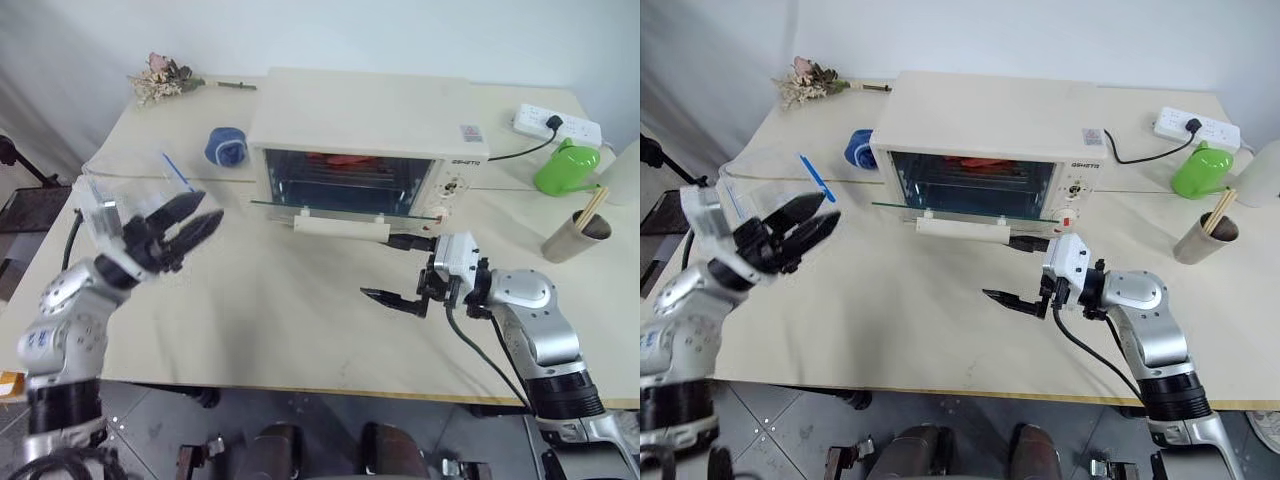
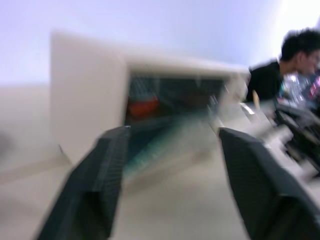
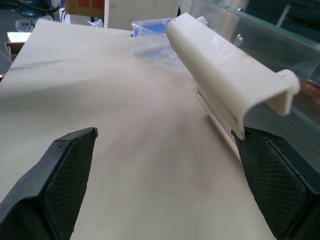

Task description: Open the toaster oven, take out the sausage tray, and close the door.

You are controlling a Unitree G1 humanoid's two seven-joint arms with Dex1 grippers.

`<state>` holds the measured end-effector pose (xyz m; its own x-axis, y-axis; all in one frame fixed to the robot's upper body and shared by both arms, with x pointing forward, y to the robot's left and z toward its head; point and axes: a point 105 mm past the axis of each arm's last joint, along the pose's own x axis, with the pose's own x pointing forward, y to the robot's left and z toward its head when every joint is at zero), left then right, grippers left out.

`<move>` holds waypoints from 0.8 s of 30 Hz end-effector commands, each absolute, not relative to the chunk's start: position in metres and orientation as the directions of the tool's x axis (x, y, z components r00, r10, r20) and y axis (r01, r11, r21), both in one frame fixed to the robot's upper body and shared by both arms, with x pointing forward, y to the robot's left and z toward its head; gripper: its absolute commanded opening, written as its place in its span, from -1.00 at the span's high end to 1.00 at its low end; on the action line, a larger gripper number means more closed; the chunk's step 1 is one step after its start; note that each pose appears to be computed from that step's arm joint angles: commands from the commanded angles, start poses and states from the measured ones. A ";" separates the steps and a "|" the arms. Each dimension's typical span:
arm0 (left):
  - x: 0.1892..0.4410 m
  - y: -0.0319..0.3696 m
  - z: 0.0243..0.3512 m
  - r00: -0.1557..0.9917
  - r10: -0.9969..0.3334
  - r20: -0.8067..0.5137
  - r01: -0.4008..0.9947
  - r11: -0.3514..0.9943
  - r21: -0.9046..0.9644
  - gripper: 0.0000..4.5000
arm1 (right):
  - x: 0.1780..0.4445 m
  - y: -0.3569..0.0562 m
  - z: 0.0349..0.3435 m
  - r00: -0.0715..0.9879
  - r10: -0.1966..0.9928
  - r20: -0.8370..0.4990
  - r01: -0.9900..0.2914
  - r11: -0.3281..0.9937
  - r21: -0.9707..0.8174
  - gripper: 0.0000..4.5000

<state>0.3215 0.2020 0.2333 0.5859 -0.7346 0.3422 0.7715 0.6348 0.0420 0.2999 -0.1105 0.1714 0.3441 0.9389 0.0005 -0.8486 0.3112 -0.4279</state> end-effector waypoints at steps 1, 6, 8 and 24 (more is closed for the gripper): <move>0.331 0.190 0.227 0.567 -0.761 0.316 0.788 0.613 0.062 0.31 | 0.294 -0.105 0.181 0.330 0.944 0.031 -0.825 0.304 -0.476 -1.00; 0.349 0.172 0.215 0.551 -0.791 0.266 0.803 0.589 0.087 0.98 | 0.291 -0.106 0.182 0.345 0.938 0.037 -0.816 0.320 -0.481 -1.00; 0.358 0.167 0.212 0.562 -0.783 0.265 0.794 0.601 0.091 0.98 | 0.289 -0.107 0.181 0.350 0.936 0.037 -0.815 0.323 -0.480 -1.00; 0.317 0.207 0.203 0.574 -0.777 0.258 0.805 0.593 -0.007 0.74 | 0.294 -0.111 0.184 0.426 0.901 0.084 -0.833 0.427 -0.352 -1.00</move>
